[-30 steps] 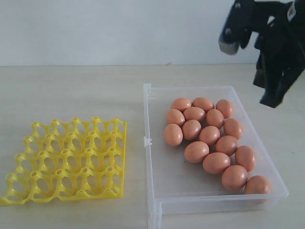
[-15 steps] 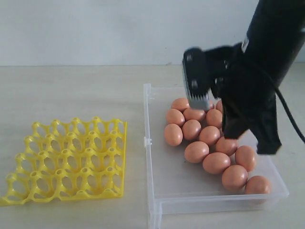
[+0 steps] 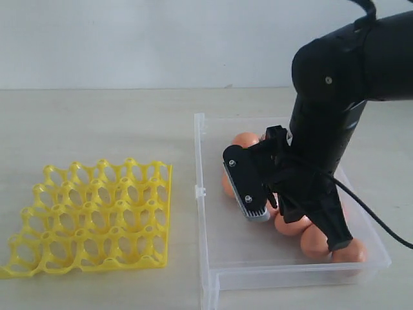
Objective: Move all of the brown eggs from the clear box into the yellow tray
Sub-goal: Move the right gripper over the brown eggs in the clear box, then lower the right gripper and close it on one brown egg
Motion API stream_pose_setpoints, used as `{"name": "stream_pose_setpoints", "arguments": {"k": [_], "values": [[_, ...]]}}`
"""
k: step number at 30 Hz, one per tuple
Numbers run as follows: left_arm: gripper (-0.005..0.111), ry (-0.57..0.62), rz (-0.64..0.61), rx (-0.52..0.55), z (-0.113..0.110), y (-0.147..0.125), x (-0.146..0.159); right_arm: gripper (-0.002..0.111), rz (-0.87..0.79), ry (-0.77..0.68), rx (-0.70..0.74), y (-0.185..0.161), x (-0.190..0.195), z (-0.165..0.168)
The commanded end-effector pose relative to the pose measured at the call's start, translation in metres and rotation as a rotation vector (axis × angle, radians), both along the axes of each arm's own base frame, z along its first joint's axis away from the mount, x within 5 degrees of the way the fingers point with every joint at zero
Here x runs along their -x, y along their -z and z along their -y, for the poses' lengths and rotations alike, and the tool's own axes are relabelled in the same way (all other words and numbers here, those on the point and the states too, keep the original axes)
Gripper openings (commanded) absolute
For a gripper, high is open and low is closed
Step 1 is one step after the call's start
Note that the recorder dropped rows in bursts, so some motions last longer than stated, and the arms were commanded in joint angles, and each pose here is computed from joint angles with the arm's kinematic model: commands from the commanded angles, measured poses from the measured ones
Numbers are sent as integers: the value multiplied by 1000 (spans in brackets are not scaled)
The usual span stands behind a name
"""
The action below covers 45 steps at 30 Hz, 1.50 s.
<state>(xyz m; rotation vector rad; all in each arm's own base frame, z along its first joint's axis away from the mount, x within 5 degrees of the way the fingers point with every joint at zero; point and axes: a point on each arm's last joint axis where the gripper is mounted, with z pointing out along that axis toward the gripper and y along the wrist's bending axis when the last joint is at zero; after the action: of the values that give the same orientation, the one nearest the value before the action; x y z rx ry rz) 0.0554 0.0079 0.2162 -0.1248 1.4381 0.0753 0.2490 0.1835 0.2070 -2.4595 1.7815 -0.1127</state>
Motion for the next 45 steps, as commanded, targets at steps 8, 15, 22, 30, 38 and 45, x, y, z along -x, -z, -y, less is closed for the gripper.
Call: {"name": "stream_pose_setpoints", "arguments": {"k": [8,15,22,30,38,45], "values": [[4,-3,9,0,0,-1,0,5,23,-90,27,17,-9,-4],[4,-3,9,0,0,-1,0,74,89,113,-86,8,-12,-9],[4,-3,9,0,0,-1,0,104,179,299,-111,1,-19,-5],[4,-3,9,0,0,-1,0,103,145,302,-62,5,-16,-2],[4,-3,9,0,0,-1,0,91,180,291,-109,3,-20,-6],[4,-3,9,0,0,-1,0,5,188,283,-109,3,-21,-6]]}}
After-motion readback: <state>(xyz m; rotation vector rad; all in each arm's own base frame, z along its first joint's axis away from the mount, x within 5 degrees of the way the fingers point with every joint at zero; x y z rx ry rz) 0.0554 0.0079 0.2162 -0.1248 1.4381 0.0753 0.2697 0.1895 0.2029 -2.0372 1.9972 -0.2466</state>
